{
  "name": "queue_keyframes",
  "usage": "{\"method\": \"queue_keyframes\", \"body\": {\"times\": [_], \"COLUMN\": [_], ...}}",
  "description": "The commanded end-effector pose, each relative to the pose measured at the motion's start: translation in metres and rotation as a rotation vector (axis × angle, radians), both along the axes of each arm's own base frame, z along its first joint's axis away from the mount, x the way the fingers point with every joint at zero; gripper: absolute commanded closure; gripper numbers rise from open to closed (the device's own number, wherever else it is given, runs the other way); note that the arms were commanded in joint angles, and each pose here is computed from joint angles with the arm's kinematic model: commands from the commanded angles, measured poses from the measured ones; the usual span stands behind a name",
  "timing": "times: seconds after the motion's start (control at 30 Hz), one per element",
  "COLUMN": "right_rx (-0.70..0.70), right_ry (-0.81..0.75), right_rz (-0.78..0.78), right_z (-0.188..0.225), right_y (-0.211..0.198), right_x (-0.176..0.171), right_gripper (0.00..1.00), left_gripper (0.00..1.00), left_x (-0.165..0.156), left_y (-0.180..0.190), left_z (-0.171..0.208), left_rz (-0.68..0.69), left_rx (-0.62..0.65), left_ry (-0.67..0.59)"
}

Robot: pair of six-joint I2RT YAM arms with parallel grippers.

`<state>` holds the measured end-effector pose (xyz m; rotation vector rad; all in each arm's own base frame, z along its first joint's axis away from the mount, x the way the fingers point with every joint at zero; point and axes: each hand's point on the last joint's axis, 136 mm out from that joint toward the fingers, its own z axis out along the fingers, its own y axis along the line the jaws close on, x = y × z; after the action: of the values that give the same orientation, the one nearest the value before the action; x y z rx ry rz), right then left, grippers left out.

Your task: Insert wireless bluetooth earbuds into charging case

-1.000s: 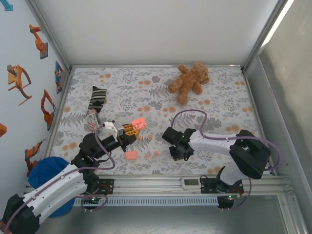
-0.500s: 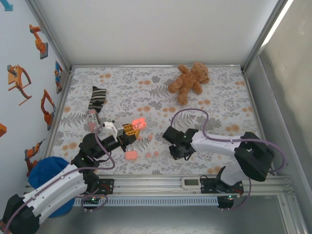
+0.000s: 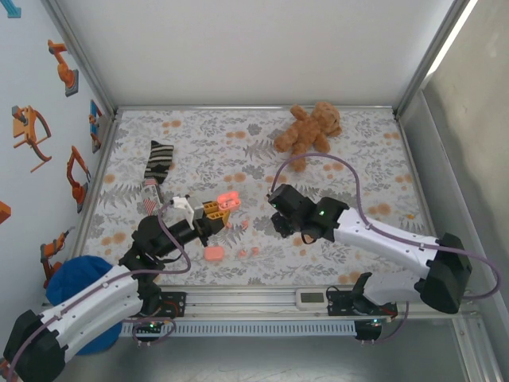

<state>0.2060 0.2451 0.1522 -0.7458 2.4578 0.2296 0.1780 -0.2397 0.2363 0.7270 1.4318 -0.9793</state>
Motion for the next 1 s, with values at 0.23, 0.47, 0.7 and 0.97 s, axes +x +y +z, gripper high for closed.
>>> {"method": "queue_keyframes", "body": {"times": [0.23,0.47,0.7,0.97], "right_rx": [0.247,0.389,0.457,0.51], "right_ry": [-0.439,-0.57,-0.598,-0.618], "right_rz": [0.163,0.26,0.312,0.343], "right_z": [0.131,0.181,0.198,0.21], "right_y": [0.03,0.049,0.059,0.066], "right_x": [0.026,0.021,0.016,0.012], "right_gripper": [0.78,0.78,0.78,0.78], "left_gripper": [1.0,1.0,1.0,1.0], "left_x": [0.007,0.011,0.012,0.015], "left_y": [-0.011,-0.022,-0.029,-0.035], "left_z": [0.046,0.065,0.073,0.07], "left_rz": [-0.027,-0.068,-0.102,-0.112], "left_rx": [-0.137,-0.2,-0.242,-0.233], "left_ry": [-0.023,-0.01,-0.016,0.003]}}
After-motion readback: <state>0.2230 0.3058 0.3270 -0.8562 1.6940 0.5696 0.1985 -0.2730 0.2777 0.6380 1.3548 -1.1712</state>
